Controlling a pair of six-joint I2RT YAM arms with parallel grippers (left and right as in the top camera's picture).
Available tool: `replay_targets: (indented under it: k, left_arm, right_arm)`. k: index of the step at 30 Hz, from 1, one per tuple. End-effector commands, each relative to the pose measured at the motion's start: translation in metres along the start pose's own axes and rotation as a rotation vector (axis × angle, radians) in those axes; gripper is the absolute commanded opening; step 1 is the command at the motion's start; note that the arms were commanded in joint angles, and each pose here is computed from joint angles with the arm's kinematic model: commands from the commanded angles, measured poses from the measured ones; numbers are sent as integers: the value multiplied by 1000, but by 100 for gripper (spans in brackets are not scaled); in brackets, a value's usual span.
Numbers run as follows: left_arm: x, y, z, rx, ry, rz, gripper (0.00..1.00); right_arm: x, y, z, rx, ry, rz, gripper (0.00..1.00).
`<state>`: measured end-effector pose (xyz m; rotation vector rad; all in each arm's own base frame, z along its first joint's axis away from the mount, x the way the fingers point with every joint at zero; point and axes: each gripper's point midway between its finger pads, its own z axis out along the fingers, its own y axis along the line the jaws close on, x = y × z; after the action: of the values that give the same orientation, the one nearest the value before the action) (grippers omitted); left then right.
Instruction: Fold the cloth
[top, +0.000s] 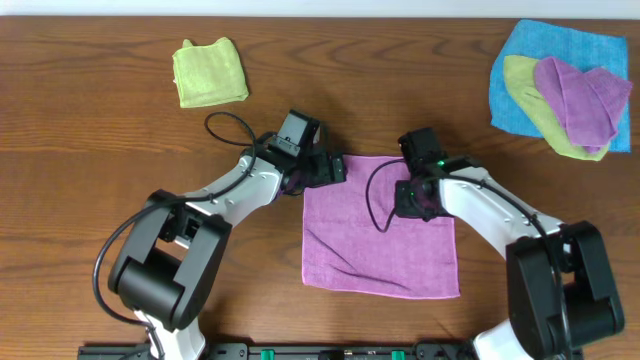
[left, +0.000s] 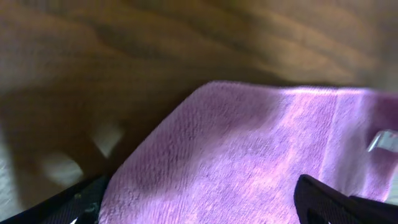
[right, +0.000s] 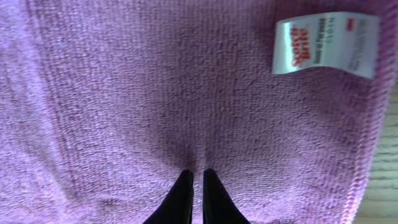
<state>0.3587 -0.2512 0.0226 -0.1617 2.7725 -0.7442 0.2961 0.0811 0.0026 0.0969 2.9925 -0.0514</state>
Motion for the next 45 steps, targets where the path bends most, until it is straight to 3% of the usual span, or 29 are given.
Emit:
replay_targets:
  k: [1,6,11,13,14,17,19,20,21,22,24,27,31,32,34,45]
  left_arm:
    - [-2,1,5,7,1,-69,95]
    - [-2,1,5,5,-2,-78,95]
    - [-10,7,5,-25,-49,-198,95]
    - [-15,2,5,-7,-69,-226,100]
    - [-17,1,5,2,-76,-236,93]
    - [-21,0,4,3,-93,-252,85]
    - [-23,1,4,1,-105,-270,74]
    - [-23,1,4,0,-108,-280,63]
    - [-23,1,4,0,-108,-287,43]
    - [-24,1,4,0,-109,-290,39]
    - [-23,2,4,-3,-109,-290,39]
    - [-23,1,4,-2,-109,-290,31]
    - [-24,5,4,-21,-120,-291,31]
    - [-25,8,4,-35,-127,-293,28]
    - [-26,13,3,-59,-139,-296,6]
    - [-34,12,2,-55,-179,-292,6]
  right_arm:
    - [-6,-7,-2,26,-14,-1,7]
    - [-6,-7,-2,26,-14,-1,7]
    - [-5,-8,-2,28,-9,-2,7]
    - [-2,-9,-2,31,1,-3,7]
    - [-1,-9,-2,33,5,-5,7]
    - [-1,-10,-2,39,5,-11,7]
    - [-2,-12,-2,48,2,-11,7]
    - [-2,-12,-2,51,1,-11,7]
    - [-2,-12,-2,51,1,-11,7]
    - [-2,-12,-2,51,1,-11,7]
    - [-2,-12,-2,51,1,-11,7]
    - [-2,-12,-2,51,1,-11,7]
    - [-1,-12,-2,52,5,-13,6]
    - [-1,-12,-2,52,6,-30,6]
    - [-1,-12,-2,52,7,-59,3]
    - [7,-15,4,57,23,-99,2]
